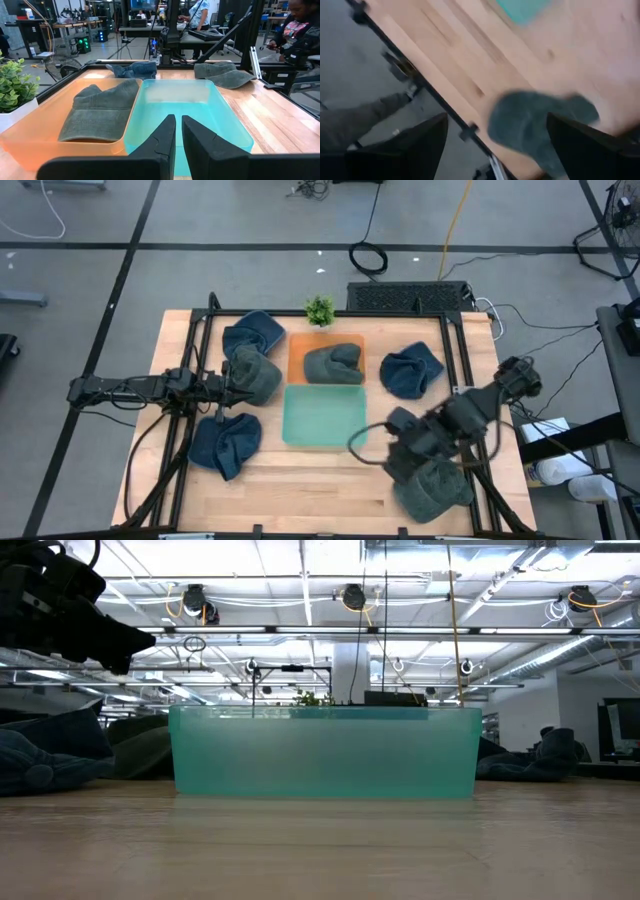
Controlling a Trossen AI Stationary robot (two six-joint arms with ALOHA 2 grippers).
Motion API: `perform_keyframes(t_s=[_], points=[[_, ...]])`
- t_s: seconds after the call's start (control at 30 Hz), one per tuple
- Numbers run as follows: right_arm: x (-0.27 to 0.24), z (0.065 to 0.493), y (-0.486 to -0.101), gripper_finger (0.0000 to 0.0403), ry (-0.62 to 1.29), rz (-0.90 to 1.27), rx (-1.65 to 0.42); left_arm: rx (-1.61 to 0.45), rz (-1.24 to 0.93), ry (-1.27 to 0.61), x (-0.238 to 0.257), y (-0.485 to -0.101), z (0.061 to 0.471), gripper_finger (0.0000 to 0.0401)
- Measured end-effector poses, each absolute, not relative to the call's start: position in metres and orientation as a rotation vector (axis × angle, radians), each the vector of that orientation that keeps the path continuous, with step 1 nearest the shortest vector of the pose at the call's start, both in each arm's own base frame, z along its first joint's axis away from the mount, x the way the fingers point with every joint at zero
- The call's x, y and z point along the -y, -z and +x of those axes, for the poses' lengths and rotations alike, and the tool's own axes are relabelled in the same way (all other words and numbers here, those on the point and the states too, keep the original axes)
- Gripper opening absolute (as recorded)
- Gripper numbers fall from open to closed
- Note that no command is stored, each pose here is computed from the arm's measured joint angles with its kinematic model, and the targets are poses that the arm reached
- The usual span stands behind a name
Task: Pick & Place hat
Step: Put the right gray cap into the orange bin
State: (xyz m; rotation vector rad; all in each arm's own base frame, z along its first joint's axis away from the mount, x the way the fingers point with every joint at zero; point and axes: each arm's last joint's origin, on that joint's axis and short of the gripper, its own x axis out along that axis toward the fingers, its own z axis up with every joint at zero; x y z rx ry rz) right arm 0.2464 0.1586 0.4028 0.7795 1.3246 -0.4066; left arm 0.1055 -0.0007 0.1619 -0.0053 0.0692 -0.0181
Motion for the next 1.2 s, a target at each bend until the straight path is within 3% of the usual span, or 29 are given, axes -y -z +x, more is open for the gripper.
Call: perform_keyframes(t_s=[0.27, 0.57, 1.2], points=[[-0.169, 0.188, -0.373, 0.0325, 0.487, 0.823, -1.542, -0.070, -0.005, 0.018, 0.001, -0.162, 0.106, 0.0037], [-0.186, 0.146, -0.346, 0.0325, 0.551, 0.790, -1.592, -0.069, -0.005, 0.018, 0.001, -0.162, 0.106, 0.0037], [-0.208, 0.135, -0.327, 0.0325, 0.536, 0.753, -1.486, -0.069, -0.005, 0.018, 0.001, -0.162, 0.106, 0.0037]])
